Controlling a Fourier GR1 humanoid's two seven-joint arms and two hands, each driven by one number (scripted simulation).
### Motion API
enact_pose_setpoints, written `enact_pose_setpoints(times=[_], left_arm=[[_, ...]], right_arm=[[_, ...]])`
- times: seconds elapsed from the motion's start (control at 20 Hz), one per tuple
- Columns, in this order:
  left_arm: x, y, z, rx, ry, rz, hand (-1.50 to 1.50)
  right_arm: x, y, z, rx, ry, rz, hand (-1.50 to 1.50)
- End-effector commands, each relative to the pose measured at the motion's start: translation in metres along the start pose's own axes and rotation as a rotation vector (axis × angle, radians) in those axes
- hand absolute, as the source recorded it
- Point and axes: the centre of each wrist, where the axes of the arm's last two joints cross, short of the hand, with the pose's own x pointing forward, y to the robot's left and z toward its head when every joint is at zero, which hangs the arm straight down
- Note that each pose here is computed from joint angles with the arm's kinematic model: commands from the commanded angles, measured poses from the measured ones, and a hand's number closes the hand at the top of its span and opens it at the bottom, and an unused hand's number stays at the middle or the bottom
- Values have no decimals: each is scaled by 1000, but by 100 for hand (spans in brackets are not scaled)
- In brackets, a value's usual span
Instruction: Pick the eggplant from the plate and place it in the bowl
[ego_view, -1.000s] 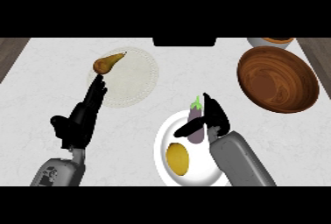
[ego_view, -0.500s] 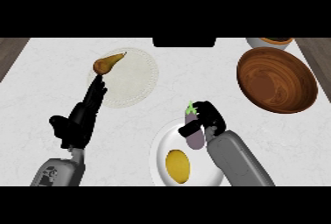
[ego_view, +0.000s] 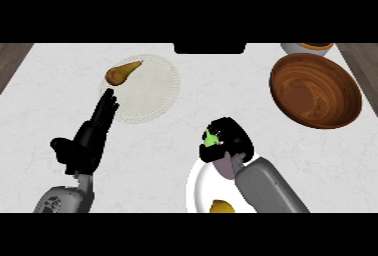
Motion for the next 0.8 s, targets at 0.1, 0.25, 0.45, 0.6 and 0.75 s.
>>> enact_pose_setpoints(times=[0.1,0.25,0.45,0.6,0.75], left_arm=[[4,4,-5,-20,-8,-7,0],[6,-8,3,0,-1,-2,0],[14,-4,-6,6,7,0,0],[-7,-13,2,-5,15,13,0],[10,-2,6,10,13,10,0]], right_arm=[[-7,-1,22,-151,-429,-104,150],[-17,2,36,-181,-502,-128,150],[-7,-9,53,-282,-703,-208,150],[8,-8,70,-393,-790,-201,150],[21,-36,96,-519,-852,-140,150]])
